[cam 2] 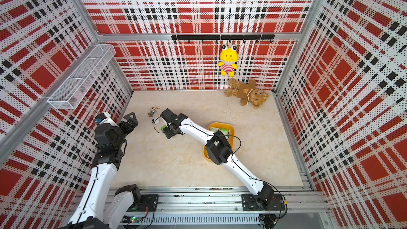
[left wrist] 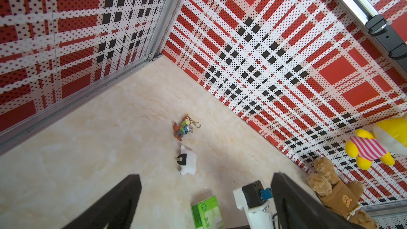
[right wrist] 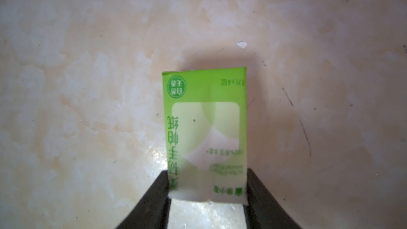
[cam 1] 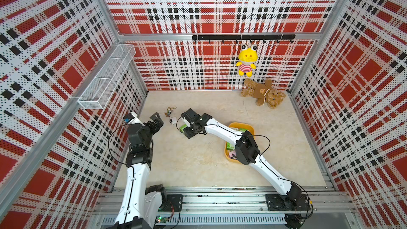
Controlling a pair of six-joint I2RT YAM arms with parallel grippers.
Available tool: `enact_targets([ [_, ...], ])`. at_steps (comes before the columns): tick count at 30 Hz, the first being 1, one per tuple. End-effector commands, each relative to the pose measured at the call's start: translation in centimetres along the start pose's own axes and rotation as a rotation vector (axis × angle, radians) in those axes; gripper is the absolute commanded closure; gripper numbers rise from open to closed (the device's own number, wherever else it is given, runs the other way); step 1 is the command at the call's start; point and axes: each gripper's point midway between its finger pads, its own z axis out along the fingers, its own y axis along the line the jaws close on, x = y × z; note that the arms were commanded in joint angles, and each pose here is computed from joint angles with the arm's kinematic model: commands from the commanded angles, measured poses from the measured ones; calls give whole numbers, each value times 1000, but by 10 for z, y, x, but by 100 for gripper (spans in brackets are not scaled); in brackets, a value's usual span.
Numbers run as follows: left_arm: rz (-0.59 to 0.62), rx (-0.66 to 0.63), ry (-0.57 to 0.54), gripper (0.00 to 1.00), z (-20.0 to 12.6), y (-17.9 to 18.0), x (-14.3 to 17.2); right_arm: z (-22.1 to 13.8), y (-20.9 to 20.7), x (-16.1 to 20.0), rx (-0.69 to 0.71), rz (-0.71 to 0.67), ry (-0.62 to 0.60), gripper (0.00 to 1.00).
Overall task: Put the pocket tissues into the storage box
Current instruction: Pick up the pocket tissues from the center of the board.
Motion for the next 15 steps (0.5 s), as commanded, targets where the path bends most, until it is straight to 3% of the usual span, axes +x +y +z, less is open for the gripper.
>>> enact_targets([
  [1, 15, 9, -9, 0, -2, -3, -7, 3, -2, 2, 5, 4, 6, 49],
  [15, 17, 20, -29, 0, -6, -11, -19, -38, 0, -20, -51, 64, -105, 62],
])
